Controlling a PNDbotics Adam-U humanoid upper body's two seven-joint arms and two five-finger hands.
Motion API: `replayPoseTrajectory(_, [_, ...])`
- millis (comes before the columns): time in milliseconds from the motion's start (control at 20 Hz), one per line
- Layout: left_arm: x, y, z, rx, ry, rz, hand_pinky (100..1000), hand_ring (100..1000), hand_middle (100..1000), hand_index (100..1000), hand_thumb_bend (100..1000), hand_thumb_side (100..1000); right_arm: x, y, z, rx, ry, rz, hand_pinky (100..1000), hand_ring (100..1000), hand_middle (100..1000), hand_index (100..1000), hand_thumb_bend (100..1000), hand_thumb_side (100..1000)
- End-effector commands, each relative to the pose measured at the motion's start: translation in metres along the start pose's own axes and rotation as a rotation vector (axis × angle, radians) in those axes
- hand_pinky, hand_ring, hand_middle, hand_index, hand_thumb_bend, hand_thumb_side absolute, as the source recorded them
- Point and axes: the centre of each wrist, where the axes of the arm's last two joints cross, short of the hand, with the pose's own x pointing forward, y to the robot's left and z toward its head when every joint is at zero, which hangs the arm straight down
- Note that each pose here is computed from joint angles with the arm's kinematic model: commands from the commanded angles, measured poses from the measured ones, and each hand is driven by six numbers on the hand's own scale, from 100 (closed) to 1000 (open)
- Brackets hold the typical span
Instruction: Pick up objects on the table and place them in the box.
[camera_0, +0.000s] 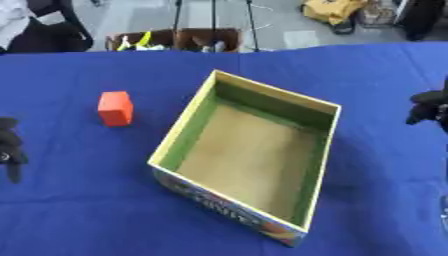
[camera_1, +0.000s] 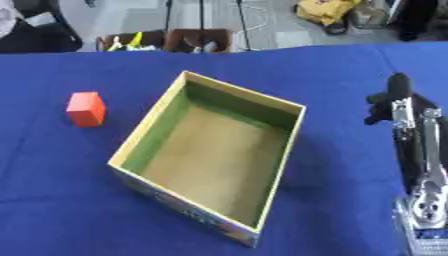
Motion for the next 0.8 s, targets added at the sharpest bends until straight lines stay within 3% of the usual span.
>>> replayPoseTrajectory(50, [0.013,0.029,-0.009,-0.042,-0.109,-0.201,237,425,494,688,100,793,0.009,-0.005,-0.004,0.003,-0.047,0.005,636,439,434,562,489,1000])
replayPoseTrajectory(250, [0.02,0.048,-0.014,-0.148,-0.174,-0.378,256,451,521,712,100,770,0.01,-0.005,-0.006,0.008,-0.063,0.005,636,440,435,562,494,1000])
replayPoseTrajectory(450, [0.031,0.061,-0.026,-0.181,-0.183,-0.494,283,474,553,747,100,767,0.011,-0.005,-0.008,0.014,-0.075,0.006,636,440,435,562,495,1000])
replayPoseTrajectory(800, [0.036,0.078,-0.058,-0.235,-0.16,-0.59,290,477,544,731,100,762,0.008,-0.007,-0.007,0.023,-0.076,0.017,635,440,434,561,496,1000])
